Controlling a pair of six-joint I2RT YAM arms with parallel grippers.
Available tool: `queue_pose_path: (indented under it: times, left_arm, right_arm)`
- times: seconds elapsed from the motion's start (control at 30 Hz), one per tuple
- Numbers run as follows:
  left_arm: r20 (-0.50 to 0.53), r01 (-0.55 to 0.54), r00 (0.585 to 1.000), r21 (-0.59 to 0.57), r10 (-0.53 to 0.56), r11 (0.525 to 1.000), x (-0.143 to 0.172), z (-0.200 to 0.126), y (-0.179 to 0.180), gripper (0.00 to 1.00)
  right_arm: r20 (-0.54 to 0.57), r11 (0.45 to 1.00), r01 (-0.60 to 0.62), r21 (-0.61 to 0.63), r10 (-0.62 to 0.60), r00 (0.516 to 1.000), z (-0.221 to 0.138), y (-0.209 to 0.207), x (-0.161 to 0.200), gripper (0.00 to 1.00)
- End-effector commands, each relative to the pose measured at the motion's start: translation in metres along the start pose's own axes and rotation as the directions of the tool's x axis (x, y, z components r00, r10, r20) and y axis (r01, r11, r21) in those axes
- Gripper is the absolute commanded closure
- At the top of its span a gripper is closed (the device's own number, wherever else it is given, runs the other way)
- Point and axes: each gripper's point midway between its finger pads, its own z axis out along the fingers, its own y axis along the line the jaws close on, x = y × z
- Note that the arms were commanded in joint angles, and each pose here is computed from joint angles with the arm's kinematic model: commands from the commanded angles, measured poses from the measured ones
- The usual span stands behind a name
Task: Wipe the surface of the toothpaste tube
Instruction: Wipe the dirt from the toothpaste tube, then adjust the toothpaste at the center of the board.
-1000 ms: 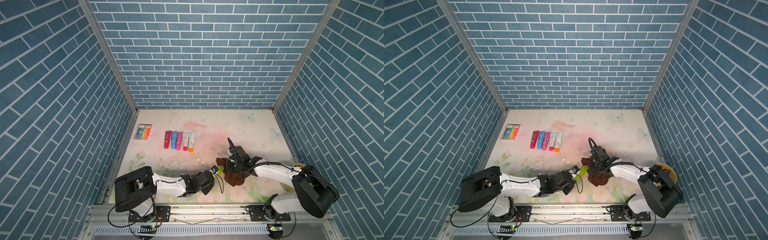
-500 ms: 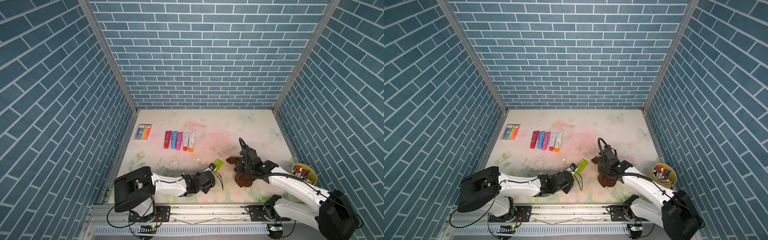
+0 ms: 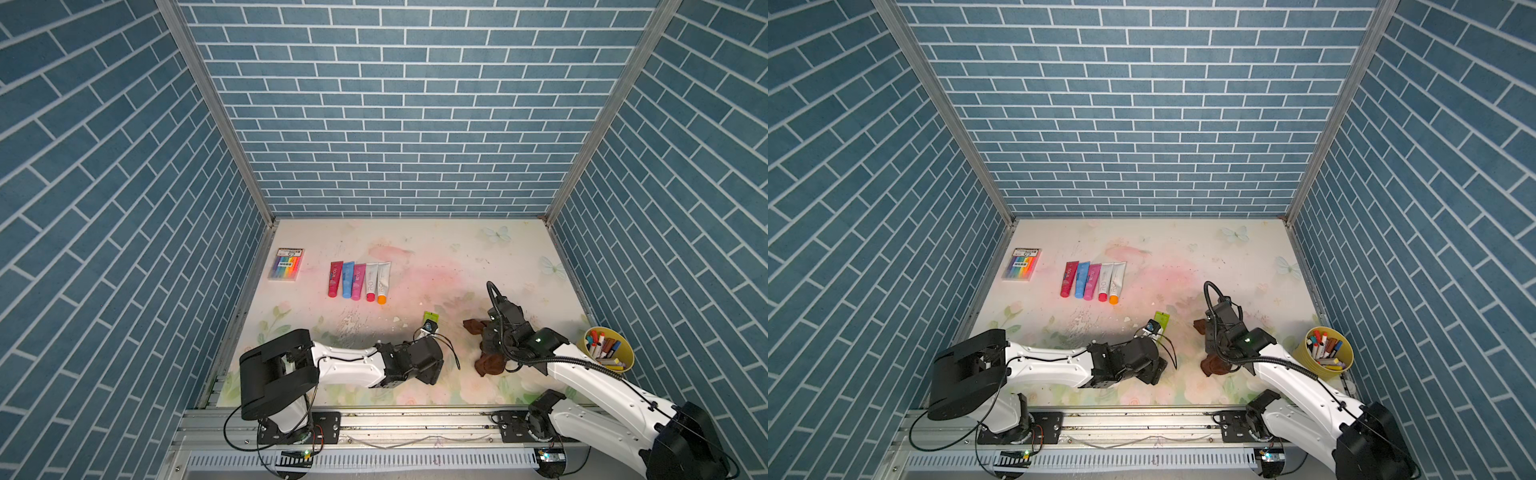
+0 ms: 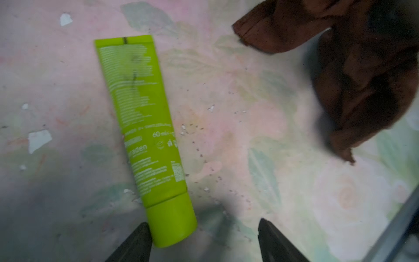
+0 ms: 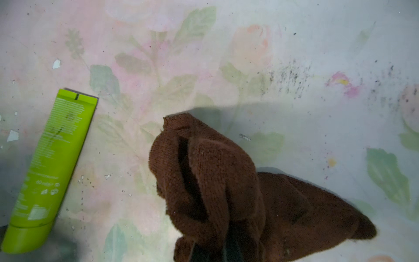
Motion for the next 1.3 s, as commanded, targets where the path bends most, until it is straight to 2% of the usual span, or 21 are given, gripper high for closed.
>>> queue_pose_path:
  times: [0.0,0.13,0.23,0.3,0.43,0.5,0.73,1.0,1.17,1.27]
  left_arm:
    - [0.054,0.034,0.998,0.138,-0.042,0.990,-0.024,-0.024,-0.031,0.22]
    - [0.124,0.065,0.988,0.179,-0.088,0.982,-0.056,-0.045,-0.025,0.22]
    - [0.153,0.136,0.975,0.165,-0.161,0.977,-0.073,-0.049,0.008,0.24]
    - [0.163,0.201,0.960,0.171,-0.229,0.965,-0.080,-0.048,0.032,0.31]
    - [0.162,0.295,0.925,0.258,-0.342,0.920,-0.088,-0.043,0.057,0.46]
    - [0.148,0.320,0.917,0.288,-0.372,0.903,-0.087,-0.038,0.061,0.50]
    - [0.064,0.362,0.910,0.355,-0.409,0.862,-0.072,-0.011,0.054,0.48]
    - [0.028,0.380,0.912,0.310,-0.408,0.871,-0.059,0.012,0.061,0.49]
    - [-0.001,0.388,0.914,0.287,-0.405,0.875,-0.050,0.026,0.063,0.56]
    - [-0.007,0.390,0.914,0.287,-0.405,0.875,-0.047,0.030,0.063,0.57]
  right_arm:
    - [-0.006,1.000,0.025,0.009,-0.024,1.000,-0.001,-0.005,0.005,1.00]
    - [-0.003,1.000,0.024,-0.004,-0.024,1.000,-0.001,-0.003,0.005,1.00]
    - [-0.003,1.000,0.025,-0.008,-0.025,1.000,-0.002,-0.002,0.005,1.00]
    - [-0.003,1.000,0.025,-0.010,-0.025,1.000,-0.002,-0.002,0.005,1.00]
    - [0.001,1.000,0.024,-0.020,-0.024,1.000,-0.002,-0.001,0.005,1.00]
    - [0.001,0.999,0.025,-0.025,-0.025,1.000,-0.003,0.000,0.006,1.00]
    - [0.004,0.999,0.026,-0.038,-0.026,1.000,-0.004,0.002,0.006,1.00]
    - [0.006,0.999,0.027,-0.043,-0.027,1.000,-0.004,0.002,0.005,1.00]
    - [0.009,0.999,0.026,-0.045,-0.025,1.000,-0.005,0.002,0.005,1.00]
    - [0.007,0.999,0.027,-0.045,-0.027,1.000,-0.004,0.002,0.005,1.00]
